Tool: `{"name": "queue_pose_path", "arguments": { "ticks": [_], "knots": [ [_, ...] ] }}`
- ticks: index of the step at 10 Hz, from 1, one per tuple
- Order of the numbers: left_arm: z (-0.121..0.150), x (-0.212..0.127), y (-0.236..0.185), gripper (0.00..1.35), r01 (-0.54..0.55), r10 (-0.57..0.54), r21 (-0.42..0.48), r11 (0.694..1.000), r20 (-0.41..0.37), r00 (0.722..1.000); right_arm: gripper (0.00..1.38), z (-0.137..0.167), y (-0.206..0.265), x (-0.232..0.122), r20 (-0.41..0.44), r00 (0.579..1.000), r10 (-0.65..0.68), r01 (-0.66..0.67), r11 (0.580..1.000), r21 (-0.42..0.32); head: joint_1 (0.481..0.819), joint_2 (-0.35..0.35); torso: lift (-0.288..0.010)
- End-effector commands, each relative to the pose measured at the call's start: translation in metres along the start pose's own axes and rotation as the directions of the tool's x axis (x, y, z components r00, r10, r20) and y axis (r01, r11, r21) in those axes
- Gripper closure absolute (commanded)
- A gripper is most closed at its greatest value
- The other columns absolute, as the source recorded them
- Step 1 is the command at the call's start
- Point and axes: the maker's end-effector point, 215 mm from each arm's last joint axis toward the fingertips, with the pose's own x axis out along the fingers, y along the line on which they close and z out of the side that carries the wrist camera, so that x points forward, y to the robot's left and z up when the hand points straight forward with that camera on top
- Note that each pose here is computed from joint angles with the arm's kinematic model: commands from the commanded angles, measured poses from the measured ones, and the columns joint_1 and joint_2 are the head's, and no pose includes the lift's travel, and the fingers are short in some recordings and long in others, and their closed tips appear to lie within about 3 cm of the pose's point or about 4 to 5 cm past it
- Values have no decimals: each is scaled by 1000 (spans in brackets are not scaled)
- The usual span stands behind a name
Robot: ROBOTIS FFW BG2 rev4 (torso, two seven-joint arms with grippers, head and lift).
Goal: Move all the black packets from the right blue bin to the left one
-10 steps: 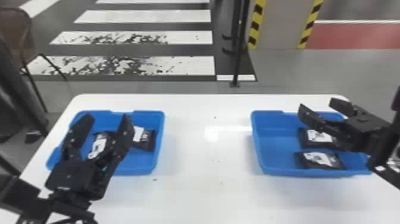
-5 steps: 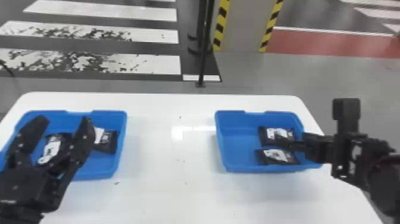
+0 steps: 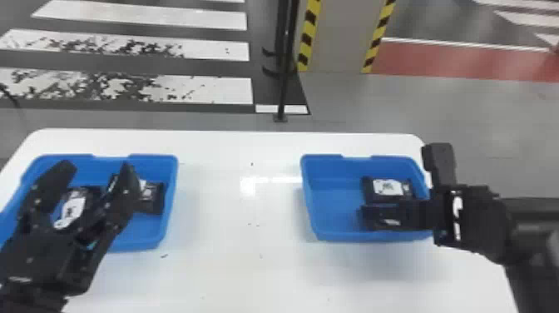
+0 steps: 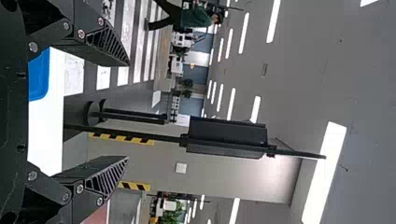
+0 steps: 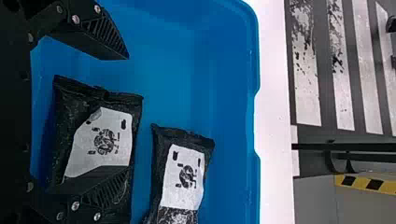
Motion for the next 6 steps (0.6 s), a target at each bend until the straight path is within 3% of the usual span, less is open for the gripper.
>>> {"name": "queue_pose_path", "arguments": {
  "ticks": [1, 6],
  "knots": [
    [1, 0, 0, 357, 0, 0, 1, 1000, 2, 1000, 202, -4, 0, 4, -38, 999, -11, 12, 1000, 6, 695, -129, -140],
    [-2, 0, -1, 357, 5, -5, -2, 1000, -5, 1000, 203, -16, -16, 3, -122, 989, -85, 87, 996, 15, 695, -144, -140]
  ]
}}
